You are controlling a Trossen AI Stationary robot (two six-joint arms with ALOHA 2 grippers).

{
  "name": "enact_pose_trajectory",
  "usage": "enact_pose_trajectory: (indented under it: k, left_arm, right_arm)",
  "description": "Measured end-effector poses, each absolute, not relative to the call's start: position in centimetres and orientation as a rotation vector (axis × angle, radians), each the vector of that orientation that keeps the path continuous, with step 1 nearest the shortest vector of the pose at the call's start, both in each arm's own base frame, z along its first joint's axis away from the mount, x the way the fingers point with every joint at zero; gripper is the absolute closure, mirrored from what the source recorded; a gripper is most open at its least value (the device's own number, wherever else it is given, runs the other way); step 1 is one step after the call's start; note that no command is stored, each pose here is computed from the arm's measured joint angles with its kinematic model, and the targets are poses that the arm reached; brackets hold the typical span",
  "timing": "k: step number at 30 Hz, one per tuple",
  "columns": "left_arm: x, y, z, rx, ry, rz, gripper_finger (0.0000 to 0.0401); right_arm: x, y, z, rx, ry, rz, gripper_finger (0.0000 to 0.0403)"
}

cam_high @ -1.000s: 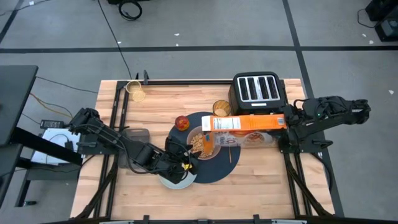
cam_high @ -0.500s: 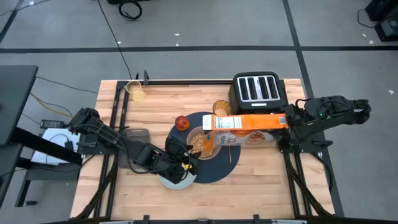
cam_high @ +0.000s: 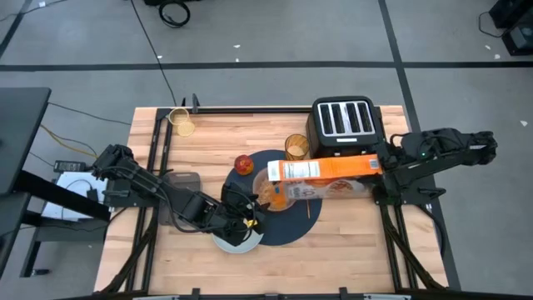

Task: Arrange a breakfast setting
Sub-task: Pour the cereal from the cereal box into the orange bowl

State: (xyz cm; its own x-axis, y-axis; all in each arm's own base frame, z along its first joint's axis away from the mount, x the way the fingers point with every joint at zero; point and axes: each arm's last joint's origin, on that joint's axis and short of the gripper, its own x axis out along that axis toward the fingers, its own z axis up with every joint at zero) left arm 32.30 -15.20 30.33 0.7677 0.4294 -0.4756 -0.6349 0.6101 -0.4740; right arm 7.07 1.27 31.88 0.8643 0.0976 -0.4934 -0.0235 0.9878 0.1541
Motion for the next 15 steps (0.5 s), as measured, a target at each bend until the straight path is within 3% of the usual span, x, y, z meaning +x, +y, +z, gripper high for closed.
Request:
enact_pose_trajectory:
  k: [10,15]
  left_arm:
    - [32.2,-15.5,30.3,-0.670,0.334,0.619,0.0164]
    - [32.2,-15.4,30.3,-0.665,0.335,0.620,0.0164]
  right_arm:
    - [5.3,0.8,32.3,0.156,0.429,0.041,0.0114]
    - [4.9,0.7,31.7,0.161,0.487,0.031,0.0114]
